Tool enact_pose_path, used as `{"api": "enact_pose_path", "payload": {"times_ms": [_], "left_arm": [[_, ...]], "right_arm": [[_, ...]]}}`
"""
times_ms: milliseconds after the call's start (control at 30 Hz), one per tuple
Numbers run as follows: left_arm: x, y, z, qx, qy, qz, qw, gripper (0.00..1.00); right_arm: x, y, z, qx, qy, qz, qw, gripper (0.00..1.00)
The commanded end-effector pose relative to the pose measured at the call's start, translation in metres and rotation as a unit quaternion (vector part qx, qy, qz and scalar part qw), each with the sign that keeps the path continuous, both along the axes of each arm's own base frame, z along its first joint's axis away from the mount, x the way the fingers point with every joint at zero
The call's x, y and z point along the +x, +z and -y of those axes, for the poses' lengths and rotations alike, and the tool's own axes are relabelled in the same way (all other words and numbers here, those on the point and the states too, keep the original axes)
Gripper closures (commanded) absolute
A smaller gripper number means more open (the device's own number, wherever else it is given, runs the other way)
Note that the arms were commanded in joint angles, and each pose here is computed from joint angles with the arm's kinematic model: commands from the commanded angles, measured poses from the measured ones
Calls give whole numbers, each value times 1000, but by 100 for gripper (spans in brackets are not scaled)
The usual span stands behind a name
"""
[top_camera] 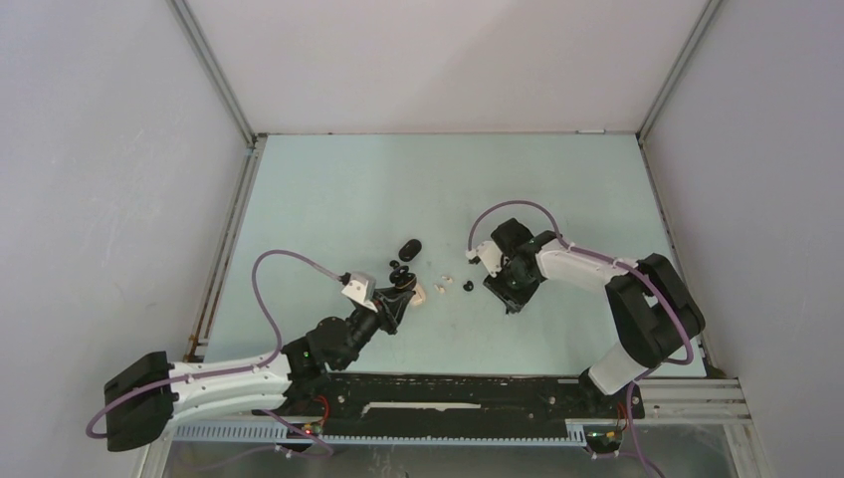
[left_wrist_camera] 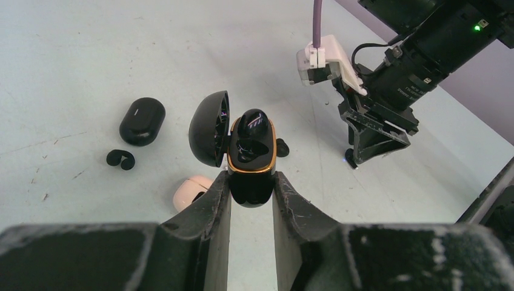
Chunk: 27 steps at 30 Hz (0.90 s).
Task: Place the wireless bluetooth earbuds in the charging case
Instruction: Adjust the earbud at the center of the board, then pick up the earbud from the center of the board.
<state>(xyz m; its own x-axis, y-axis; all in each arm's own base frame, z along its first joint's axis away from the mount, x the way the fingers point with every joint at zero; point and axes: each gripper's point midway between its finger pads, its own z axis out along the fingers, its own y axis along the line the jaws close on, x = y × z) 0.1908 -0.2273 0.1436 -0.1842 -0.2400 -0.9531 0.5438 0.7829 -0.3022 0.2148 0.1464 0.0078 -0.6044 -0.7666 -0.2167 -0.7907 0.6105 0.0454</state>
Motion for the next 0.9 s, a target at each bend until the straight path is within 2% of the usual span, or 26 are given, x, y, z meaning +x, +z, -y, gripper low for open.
{"api": "enact_pose_path", "payload": {"times_ms": [0,133,500,867], "left_arm": [[3,24,5,-39,0,15,999,100],[3,25,7,-38,-1,16,999,100],[2,23,5,-43,-1,11,999,100],[2,21,7,-41,-2,9,999,100]], "right_arm": [[-1,5,-1,23,-2,-7,1000,62],[-8,5,-12,55,28,-24,998,65],[5,-3,-10,55,64,-7,996,65],[-2,-7,-14,70,74,-28,994,75]]}}
